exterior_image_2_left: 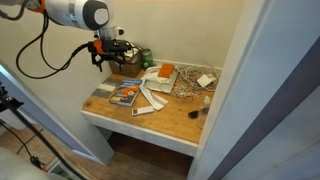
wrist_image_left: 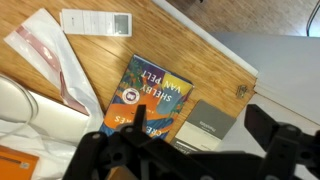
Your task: Move the book to the right
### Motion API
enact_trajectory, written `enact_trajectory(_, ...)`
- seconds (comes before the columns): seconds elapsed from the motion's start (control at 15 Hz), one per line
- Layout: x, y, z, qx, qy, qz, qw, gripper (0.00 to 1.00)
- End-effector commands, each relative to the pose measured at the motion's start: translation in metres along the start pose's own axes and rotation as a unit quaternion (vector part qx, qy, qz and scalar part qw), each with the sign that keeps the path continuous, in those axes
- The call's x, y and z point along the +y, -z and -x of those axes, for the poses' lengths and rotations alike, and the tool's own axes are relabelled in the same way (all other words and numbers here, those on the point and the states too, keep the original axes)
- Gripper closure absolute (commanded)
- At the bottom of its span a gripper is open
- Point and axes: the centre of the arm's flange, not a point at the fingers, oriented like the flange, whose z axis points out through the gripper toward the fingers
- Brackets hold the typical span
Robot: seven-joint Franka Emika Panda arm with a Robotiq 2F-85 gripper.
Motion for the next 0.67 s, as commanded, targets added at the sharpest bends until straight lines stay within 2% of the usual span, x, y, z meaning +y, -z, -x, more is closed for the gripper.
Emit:
enact_trajectory(0.0,-0.020,0.019,0.059,0.003,-0.062,0.036,0.9975,0.00)
enact_trajectory(0.07,-0.022,0.023,0.069,0.006,-0.065,0.043,0.9969,0.00)
enact_trajectory(0.2,-0.019,0.028,0.085,0.030,-0.019,0.070,0.9969,0.00)
enact_trajectory(0.27,-0.011,0.024,0.056,0.012,-0.040,0.041,0.9983,0.00)
enact_trajectory(0.6,-0.016,0.031,0.075,0.024,-0.027,0.058,0.9977,0.00)
